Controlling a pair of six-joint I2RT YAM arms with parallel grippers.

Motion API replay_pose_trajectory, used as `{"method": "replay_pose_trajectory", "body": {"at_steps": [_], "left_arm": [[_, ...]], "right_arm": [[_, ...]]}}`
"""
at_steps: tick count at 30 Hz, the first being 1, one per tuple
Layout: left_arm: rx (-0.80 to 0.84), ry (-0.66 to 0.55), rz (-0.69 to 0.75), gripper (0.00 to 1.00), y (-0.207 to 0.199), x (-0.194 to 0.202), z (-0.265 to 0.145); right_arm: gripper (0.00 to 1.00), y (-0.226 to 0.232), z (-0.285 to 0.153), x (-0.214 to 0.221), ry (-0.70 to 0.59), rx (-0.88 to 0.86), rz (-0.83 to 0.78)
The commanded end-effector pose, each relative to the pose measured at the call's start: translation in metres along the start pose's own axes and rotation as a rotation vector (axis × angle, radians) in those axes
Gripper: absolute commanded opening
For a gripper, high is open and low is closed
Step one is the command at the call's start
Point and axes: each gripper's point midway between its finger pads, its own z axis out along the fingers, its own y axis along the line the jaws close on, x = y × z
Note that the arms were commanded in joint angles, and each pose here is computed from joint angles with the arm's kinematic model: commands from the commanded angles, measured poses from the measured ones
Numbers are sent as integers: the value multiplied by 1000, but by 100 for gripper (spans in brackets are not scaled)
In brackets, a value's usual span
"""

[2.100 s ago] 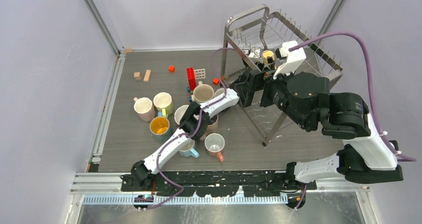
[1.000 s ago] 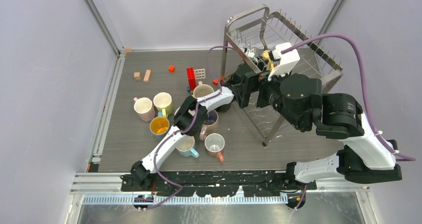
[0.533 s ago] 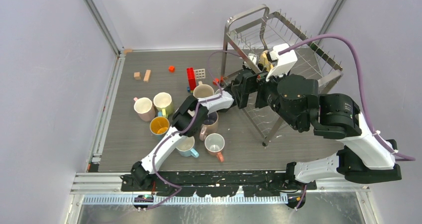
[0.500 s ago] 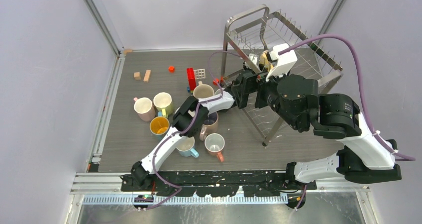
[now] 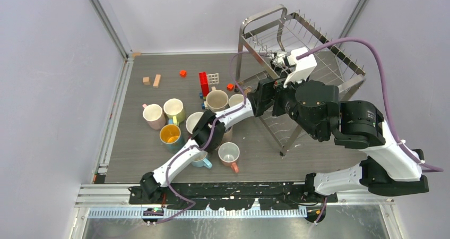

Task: Unload the cups from the dish rack
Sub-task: Unload the cup from the dish rack.

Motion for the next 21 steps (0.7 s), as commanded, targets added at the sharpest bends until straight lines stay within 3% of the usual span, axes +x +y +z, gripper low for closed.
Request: {"method": "replay_pose_trajectory", "body": {"at_steps": [1, 16, 21], "left_arm": [[-109, 33, 67, 62, 28, 27, 1], [-119, 47, 67, 62, 38, 56, 0], [-192, 49, 83, 57, 51, 51, -4]], "right_arm": [[100, -6, -7, -10, -41, 0, 41], [100, -10, -8, -6, -42, 8, 39], [100, -11, -8, -6, -46, 8, 39]]}}
